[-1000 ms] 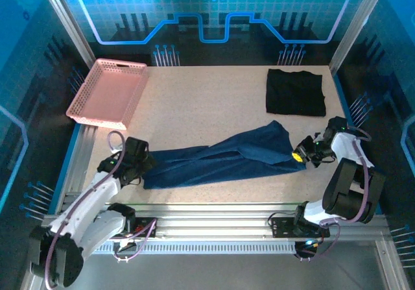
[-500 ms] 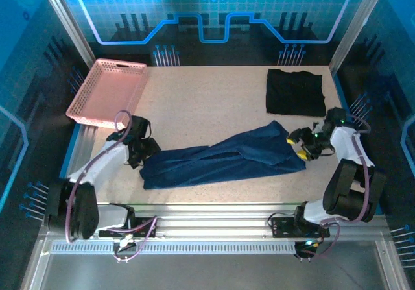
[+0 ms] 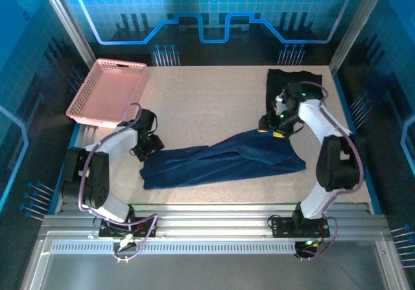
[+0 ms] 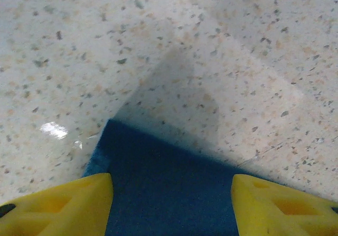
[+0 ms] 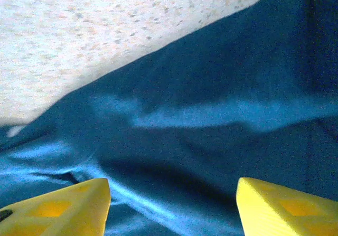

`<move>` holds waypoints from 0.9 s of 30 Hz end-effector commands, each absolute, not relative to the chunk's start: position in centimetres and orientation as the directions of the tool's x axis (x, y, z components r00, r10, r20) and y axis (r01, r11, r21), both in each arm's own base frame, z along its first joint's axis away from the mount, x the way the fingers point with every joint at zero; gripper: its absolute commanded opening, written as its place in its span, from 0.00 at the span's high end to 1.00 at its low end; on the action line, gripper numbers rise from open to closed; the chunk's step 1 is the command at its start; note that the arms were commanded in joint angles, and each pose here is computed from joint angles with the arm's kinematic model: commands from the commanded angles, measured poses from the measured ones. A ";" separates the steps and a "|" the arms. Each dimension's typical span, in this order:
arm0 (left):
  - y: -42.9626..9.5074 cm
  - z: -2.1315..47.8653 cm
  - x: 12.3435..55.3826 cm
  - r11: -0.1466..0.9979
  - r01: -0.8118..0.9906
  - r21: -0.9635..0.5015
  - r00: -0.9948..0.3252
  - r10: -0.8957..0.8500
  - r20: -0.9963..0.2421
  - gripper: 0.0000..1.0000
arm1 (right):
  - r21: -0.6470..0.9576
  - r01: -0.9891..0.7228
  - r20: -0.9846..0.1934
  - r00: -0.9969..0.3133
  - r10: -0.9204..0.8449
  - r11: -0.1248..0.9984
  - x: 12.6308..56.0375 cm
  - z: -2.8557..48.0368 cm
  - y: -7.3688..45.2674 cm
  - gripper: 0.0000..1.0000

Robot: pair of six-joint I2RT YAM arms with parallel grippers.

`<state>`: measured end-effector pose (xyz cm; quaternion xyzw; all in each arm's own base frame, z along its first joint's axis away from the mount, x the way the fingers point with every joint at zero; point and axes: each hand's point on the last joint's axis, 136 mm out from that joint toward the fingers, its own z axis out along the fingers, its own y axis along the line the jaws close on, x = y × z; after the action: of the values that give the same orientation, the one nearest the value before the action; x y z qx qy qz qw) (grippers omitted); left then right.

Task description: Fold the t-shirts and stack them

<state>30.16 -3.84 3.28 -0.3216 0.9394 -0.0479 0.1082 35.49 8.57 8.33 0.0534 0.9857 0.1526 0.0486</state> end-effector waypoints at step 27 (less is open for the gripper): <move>-1.8 3.3 33.7 0.696 -0.629 -0.347 -0.700 -0.701 -0.136 0.95 | 0.294 0.446 -0.104 -0.864 0.492 0.845 41.1 4.1 1.3 1.00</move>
<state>32.16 -0.81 2.11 -0.3759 0.9145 -0.0992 0.1121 40.62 0.45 3.94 0.2332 0.9642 0.0934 0.0854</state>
